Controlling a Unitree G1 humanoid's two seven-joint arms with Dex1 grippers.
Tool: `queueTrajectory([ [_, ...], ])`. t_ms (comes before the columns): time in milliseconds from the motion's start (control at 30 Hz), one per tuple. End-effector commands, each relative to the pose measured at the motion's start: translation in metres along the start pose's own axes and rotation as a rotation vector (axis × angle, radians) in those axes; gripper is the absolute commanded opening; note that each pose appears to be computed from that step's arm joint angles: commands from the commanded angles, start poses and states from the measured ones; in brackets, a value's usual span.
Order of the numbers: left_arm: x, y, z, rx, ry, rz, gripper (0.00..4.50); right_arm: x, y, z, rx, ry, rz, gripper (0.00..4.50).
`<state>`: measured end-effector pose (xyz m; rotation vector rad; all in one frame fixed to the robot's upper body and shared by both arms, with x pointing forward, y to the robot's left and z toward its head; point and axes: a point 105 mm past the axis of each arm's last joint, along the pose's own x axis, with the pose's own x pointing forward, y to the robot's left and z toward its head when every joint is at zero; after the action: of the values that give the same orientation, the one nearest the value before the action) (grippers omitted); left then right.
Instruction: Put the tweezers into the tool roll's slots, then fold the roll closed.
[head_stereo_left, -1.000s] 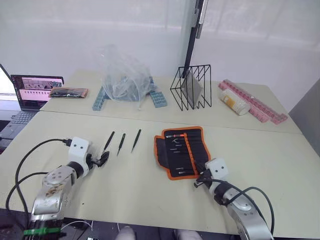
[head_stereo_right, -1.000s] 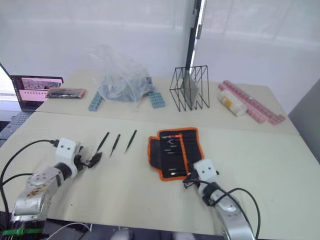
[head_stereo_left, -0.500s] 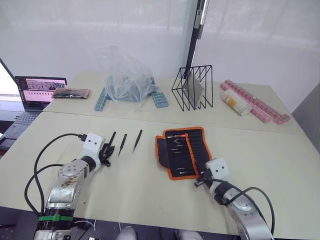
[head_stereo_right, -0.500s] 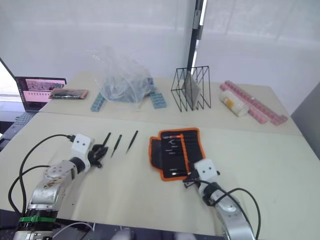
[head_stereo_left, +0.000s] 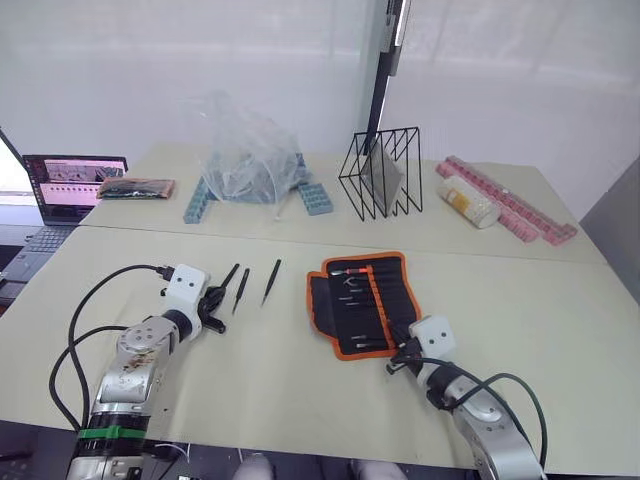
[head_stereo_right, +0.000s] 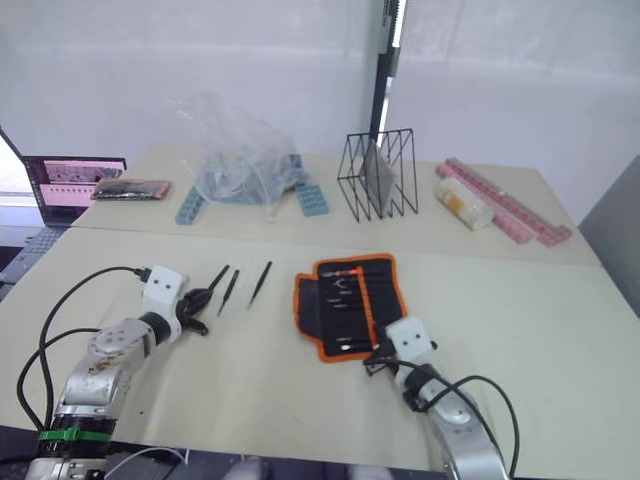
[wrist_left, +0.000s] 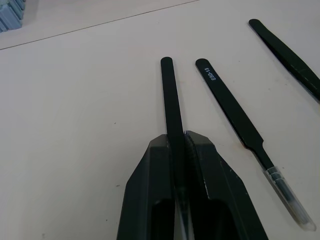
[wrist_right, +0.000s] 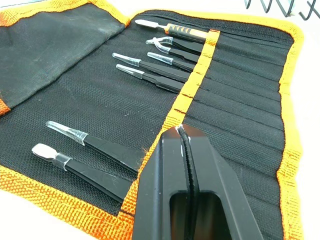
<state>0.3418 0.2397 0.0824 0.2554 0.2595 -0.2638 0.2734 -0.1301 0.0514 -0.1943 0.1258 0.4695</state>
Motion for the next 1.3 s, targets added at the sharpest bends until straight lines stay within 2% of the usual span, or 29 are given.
queueTrajectory([
  [33,-0.014,0.02,0.037,0.077,-0.091,0.041,0.01,-0.004,0.007,-0.028,0.033,0.115,0.018,0.0],
  [100,-0.017,0.016,0.058,0.115,-0.138,-0.002,0.01,-0.005,0.007,-0.029,0.034,0.118,0.02,0.0],
  [267,-0.016,-0.016,0.102,0.182,-0.229,-0.21,0.01,-0.007,0.011,-0.032,0.038,0.128,0.024,0.0],
  [467,-0.007,-0.098,0.133,0.29,-0.241,-0.63,0.01,-0.008,0.013,-0.032,0.048,0.132,0.009,0.0],
  [633,0.002,-0.145,0.128,0.393,-0.166,-0.833,0.01,-0.014,0.017,-0.031,0.055,0.127,-0.004,0.0],
  [767,0.005,-0.165,0.115,0.481,-0.086,-0.93,0.01,-0.019,0.02,-0.03,0.054,0.129,-0.013,0.0],
  [900,0.009,-0.17,0.103,0.556,-0.006,-0.958,0.01,-0.022,0.02,-0.031,0.053,0.137,-0.032,0.0],
  [1300,0.022,-0.18,0.093,0.699,0.11,-0.958,0.01,-0.026,0.026,-0.032,0.061,0.145,-0.055,0.0],
])
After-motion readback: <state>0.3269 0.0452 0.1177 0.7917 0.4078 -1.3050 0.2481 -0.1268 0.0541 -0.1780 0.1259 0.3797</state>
